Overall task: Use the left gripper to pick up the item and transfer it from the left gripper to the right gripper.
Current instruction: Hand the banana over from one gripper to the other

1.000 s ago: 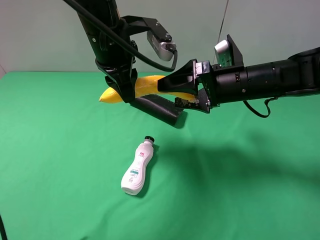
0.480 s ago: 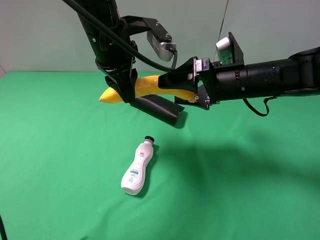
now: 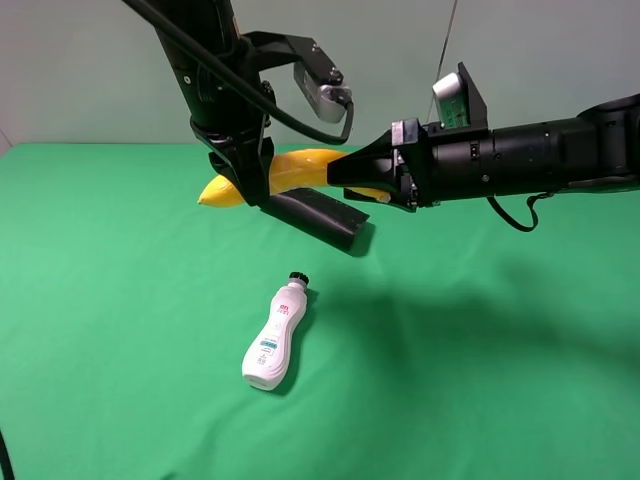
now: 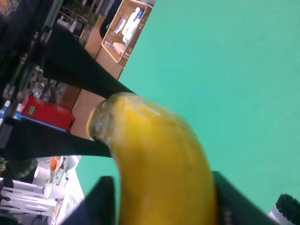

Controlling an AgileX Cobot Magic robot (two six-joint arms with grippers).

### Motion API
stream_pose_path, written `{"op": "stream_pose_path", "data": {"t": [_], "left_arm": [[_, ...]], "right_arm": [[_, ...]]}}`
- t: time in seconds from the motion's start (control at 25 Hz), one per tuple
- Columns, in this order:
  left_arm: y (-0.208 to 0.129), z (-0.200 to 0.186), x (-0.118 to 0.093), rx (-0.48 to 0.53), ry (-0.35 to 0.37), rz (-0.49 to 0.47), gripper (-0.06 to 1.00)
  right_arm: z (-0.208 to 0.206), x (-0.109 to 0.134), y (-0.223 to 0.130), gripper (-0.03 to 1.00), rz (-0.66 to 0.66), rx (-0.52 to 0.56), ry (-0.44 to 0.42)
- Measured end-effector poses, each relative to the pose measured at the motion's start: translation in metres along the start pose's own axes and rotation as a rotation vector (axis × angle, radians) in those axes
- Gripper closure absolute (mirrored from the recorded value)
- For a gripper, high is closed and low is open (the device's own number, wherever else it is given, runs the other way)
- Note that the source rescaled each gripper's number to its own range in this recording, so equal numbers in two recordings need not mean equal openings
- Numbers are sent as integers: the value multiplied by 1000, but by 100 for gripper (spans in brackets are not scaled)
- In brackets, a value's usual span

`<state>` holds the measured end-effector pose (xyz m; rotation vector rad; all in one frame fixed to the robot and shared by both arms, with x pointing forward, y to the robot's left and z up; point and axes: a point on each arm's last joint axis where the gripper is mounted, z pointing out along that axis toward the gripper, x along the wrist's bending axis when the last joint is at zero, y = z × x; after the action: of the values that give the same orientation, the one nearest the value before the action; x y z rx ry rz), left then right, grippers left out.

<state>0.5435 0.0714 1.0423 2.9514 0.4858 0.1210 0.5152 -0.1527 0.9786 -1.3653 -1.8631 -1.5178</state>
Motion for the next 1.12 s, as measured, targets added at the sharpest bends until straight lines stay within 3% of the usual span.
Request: {"op": "stream_pose_path", "data": {"t": [0.04,0.84,0.92,1.04,1.12], "left_arm": [[0,0,0,0,1,5,94],[1,0,1,-7,14,61,94],[2,0,0,-20,-3,64,80],[5,0,-2,-60,-24,51,31],[8,0,-1,-92,-11,47,12]], "right_arm": [[0,0,0,97,3,-3,1],[0,0,1,97,-20,-10,5],[0,3,1,97,-18,-8,32],[0,3,1,97,-21,-7,40],[0,4,1,97,-22,-7,42]]}}
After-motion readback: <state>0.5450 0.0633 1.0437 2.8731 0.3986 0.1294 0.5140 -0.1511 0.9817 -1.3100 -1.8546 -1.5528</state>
